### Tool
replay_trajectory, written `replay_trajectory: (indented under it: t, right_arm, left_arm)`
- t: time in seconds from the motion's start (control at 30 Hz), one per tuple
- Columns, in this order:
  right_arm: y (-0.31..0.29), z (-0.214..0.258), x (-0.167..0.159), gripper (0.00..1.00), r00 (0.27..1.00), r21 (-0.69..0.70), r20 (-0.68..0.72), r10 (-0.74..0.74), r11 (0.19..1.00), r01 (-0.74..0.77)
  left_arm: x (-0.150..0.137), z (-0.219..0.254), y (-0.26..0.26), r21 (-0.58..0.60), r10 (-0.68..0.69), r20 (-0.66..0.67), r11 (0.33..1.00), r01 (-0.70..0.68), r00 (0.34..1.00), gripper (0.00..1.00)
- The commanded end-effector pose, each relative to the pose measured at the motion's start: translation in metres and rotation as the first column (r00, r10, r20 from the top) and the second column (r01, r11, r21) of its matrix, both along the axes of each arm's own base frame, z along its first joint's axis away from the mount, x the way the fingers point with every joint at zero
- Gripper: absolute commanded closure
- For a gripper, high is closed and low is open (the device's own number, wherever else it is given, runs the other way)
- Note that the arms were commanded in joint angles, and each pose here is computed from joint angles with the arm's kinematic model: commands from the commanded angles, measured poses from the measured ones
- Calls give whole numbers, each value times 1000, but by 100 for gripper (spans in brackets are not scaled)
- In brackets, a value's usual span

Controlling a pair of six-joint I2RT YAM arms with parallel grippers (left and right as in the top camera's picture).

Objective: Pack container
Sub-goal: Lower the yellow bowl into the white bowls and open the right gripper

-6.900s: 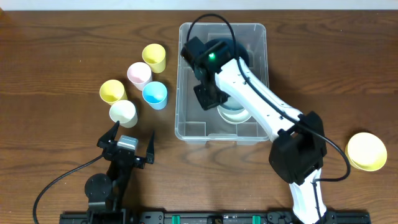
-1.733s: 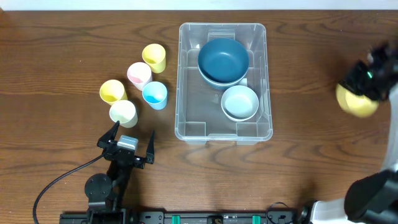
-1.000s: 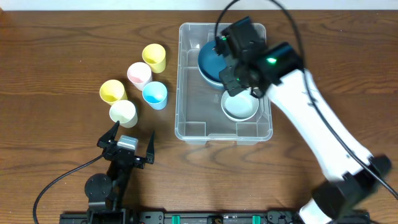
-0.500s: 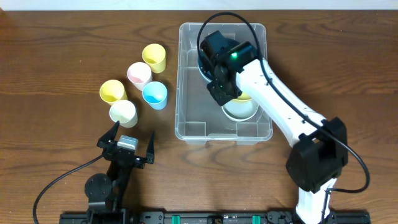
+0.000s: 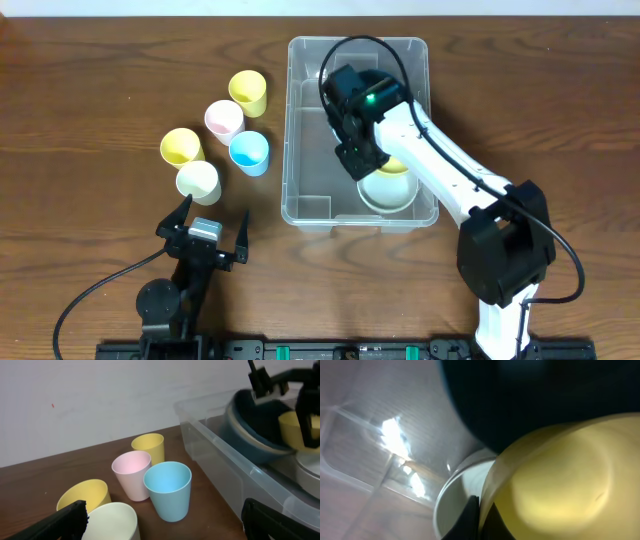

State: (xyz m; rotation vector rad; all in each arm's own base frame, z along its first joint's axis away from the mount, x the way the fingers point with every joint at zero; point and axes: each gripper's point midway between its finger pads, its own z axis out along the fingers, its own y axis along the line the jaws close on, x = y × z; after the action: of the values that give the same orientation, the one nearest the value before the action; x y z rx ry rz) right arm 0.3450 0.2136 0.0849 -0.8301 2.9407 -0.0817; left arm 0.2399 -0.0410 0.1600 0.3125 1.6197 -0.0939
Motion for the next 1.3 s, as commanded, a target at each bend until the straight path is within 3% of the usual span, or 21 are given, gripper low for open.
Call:
replay_trajectory:
  t: [0.0,0.5,0.9,1.13,1.27]
  right_arm:
    - [3,-11,-7,99,999,8,-41,-9,1000,9]
    - [3,-6,4,99,1000,1,10,-25,1000,25]
    - [6,55,24,99,991,21,104,-83,996,81]
    - [-2,68,-9,99,990,-7,-22,-143,990,143]
    - [14,61,-31,99,982,61,-140,-125,989,135]
  left_arm:
    - [0,-16,0,11,-3,-44,1000,3,999,2]
    - [0,-16,0,11,-3,-44,1000,3,999,2]
    - [0,-16,0,11,-3,-44,1000,3,999,2]
    - [0,-16,0,11,-3,-44,1000,3,999,2]
    - [0,-16,0,11,-3,-44,1000,3,999,2]
